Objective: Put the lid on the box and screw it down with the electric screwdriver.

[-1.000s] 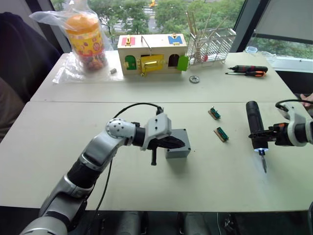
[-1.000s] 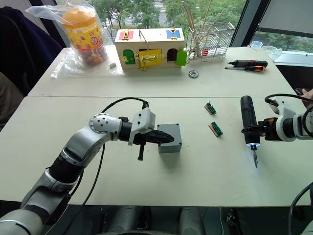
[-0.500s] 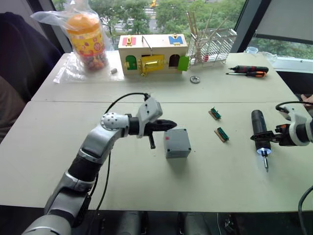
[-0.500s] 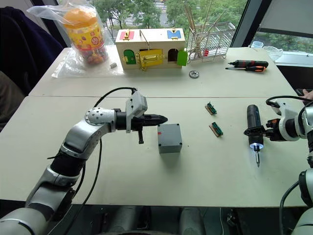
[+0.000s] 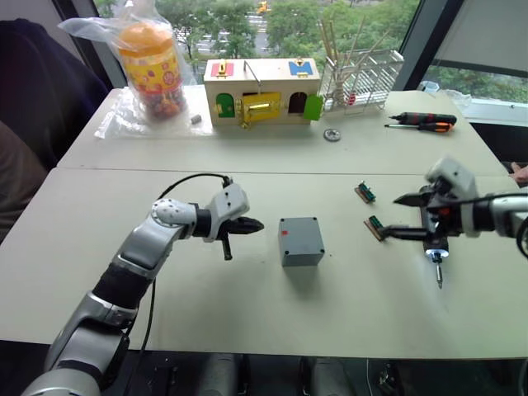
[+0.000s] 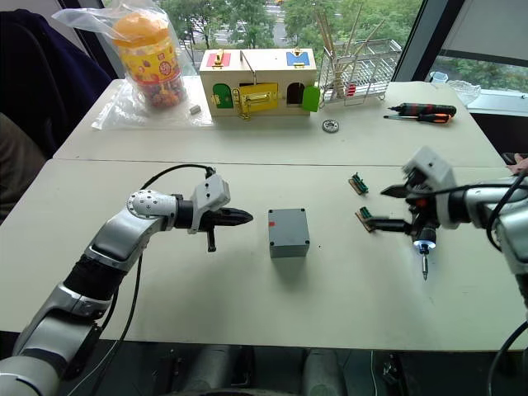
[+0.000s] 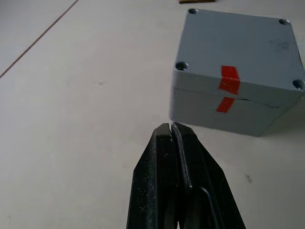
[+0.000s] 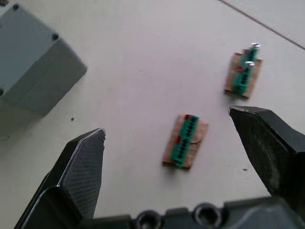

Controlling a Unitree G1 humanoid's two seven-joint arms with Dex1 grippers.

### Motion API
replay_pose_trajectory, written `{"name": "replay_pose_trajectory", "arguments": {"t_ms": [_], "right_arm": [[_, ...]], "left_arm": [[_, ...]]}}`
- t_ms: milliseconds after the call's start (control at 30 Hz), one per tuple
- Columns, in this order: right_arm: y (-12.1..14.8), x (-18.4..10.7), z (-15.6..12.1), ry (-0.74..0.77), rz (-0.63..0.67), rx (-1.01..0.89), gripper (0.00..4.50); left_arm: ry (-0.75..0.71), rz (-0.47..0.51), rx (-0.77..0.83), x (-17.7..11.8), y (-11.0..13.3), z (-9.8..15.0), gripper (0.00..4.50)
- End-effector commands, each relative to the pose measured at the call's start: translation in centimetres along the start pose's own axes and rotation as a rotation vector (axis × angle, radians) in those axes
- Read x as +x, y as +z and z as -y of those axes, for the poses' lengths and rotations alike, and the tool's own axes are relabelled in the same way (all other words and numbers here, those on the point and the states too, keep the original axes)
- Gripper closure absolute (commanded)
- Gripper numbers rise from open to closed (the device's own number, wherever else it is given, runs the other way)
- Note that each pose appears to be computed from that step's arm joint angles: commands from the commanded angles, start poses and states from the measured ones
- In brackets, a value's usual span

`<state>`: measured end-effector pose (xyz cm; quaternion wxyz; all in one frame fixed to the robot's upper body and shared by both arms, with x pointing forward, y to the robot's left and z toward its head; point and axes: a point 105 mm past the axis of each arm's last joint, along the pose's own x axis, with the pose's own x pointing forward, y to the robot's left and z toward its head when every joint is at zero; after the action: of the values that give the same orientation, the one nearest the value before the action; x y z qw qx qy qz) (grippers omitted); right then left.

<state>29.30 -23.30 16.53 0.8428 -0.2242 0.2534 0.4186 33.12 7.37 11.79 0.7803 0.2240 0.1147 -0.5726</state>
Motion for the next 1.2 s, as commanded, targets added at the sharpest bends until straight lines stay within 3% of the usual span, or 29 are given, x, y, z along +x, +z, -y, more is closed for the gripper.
{"name": "replay_pose_trajectory", "arguments": {"t_ms": [33, 200, 433, 667, 833, 1067, 1200], "right_arm": [[1.4, 1.3, -3.7, 0.096, 0.061, -0.045, 0.04], [1.1, 3.7, -6.2, 0.137, 0.103, -0.01, 0.04], [1.6, 5.9, -8.4, 0.183, 0.131, 0.019, 0.04], [2.8, 6.7, -10.1, 0.198, 0.18, 0.072, 0.04], [2.9, 7.1, -10.3, 0.167, 0.179, 0.083, 0.04], [1.2, 5.6, -8.0, 0.043, 0.083, 0.063, 0.04], [1.1, 5.4, -6.4, -0.007, 0.09, 0.046, 0.04]], "left_arm": [[-0.031, 0.028, 0.041, 0.8, 1.3, 0.2, 4.5], [-0.098, 0.042, 0.057, 2.0, 2.0, 1.1, 4.5], [-0.122, 0.04, 0.084, 3.5, 2.7, 0.6, 4.5], [-0.082, 0.104, 0.141, 5.5, 5.0, -1.2, 4.5], [-0.018, 0.093, 0.175, 6.5, 5.3, -3.0, 4.5], [0.044, 0.027, 0.208, 3.4, 3.5, -4.7, 4.5], [0.05, 0.004, 0.2, 1.2, 2.9, -4.2, 4.5]]}}
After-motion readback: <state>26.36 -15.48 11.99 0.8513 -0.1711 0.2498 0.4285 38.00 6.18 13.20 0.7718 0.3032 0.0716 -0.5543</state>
